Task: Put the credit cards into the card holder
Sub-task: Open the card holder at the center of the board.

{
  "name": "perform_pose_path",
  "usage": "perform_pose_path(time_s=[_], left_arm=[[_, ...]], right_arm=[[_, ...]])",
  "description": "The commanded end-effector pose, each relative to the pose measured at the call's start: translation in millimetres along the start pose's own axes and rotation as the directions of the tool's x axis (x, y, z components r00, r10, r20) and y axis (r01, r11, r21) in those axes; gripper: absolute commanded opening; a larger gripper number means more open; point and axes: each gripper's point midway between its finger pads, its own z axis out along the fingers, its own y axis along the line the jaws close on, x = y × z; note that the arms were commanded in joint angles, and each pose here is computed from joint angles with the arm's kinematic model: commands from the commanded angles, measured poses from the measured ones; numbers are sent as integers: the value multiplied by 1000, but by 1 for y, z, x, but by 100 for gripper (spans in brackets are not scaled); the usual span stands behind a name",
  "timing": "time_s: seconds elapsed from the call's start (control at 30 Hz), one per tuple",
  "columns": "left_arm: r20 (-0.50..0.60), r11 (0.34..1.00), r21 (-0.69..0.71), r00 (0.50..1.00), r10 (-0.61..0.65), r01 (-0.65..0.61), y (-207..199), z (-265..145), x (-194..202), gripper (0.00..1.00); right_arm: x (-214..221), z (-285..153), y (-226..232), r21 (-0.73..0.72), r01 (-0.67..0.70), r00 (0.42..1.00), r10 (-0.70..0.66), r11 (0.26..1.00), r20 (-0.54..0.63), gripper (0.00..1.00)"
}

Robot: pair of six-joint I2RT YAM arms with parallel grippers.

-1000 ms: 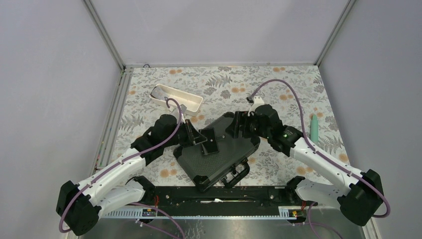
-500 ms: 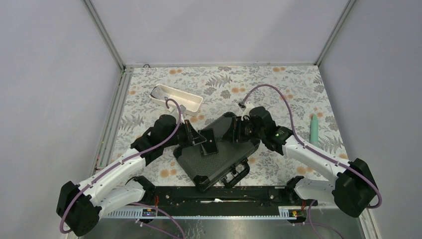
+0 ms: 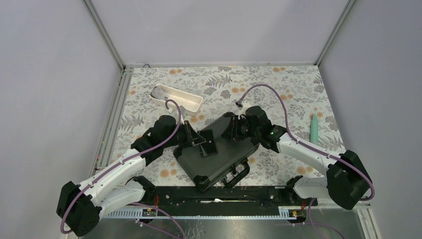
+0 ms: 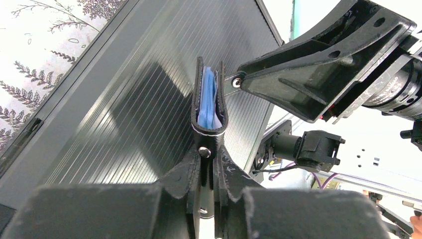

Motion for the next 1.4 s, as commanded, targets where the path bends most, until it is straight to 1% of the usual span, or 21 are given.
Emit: perform_pose_path(time_s=[0.0, 0.1, 0.2, 0.23, 0.3, 0.33, 0.4, 0.47, 0.53, 0.6, 0.63, 0.73, 0.9, 1.03, 1.17, 1.27, 1.37], left_arm=[[21, 999, 43, 999, 32, -33, -8, -1, -7, 3], [21, 999, 34, 999, 35, -36, -6, 0, -7, 3], [22, 999, 23, 999, 45, -46, -3, 2, -8, 4], [22, 999, 6, 998, 53, -54, -1, 2, -9, 6], [35, 995, -50, 996, 86, -84, 7, 1, -15, 15], [48, 992, -77, 993, 108, -104, 9, -2, -20, 23], [60, 978, -153, 987, 149, -138, 18, -7, -27, 51], [75, 960, -222, 979, 190, -169, 24, -14, -36, 74], [98, 947, -258, 970, 224, -193, 20, -22, -47, 89], [108, 939, -274, 964, 245, -208, 15, -26, -52, 97], [114, 936, -278, 961, 253, -214, 12, -27, -54, 99], [98, 938, -267, 962, 254, -221, 4, -24, -49, 99], [63, 935, -257, 961, 269, -245, -9, -15, -39, 99], [23, 909, -303, 951, 308, -287, -11, -9, -33, 99], [-26, 892, -311, 941, 338, -328, -13, 1, -21, 99], [-71, 870, -340, 932, 354, -357, -8, 7, -13, 99], [-83, 838, -392, 922, 379, -380, 1, 5, -13, 99]], right_arm=[[-16, 3, 10, -46, 10, 999, -8, 999, 53, 29], [-14, 7, 11, -55, 8, 999, -6, 998, 40, 16], [-13, 8, 12, -62, 2, 1000, 0, 998, 26, 0], [-12, 8, 12, -63, 0, 1000, 2, 998, 24, 0], [-12, 6, 13, -67, -1, 1000, 3, 998, 25, 0], [-12, 4, 13, -66, -4, 1000, 6, 998, 30, 0], [-12, 1, 10, -49, -12, 999, 14, 999, 39, 0], [-11, -3, 8, -34, -18, 999, 20, 999, 44, 0], [-9, -6, 8, -34, -26, 999, 27, 999, 47, 0], [-9, -9, 11, -46, -35, 998, 37, 998, 52, 0], [-10, -12, 14, -57, -37, 998, 41, 998, 57, 0], [-15, -19, 21, -81, -42, 996, 49, 996, 77, 0], [-15, -23, 20, -70, -30, 996, 36, 997, 85, 0], [-13, -22, 17, -56, -25, 997, 29, 998, 77, 0], [-13, -23, 15, -49, -22, 996, 26, 999, 87, 0], [-12, -24, 12, -36, -19, 996, 22, 999, 87, 0], [-13, -26, 9, -17, -14, 996, 16, 1000, 91, 0]])
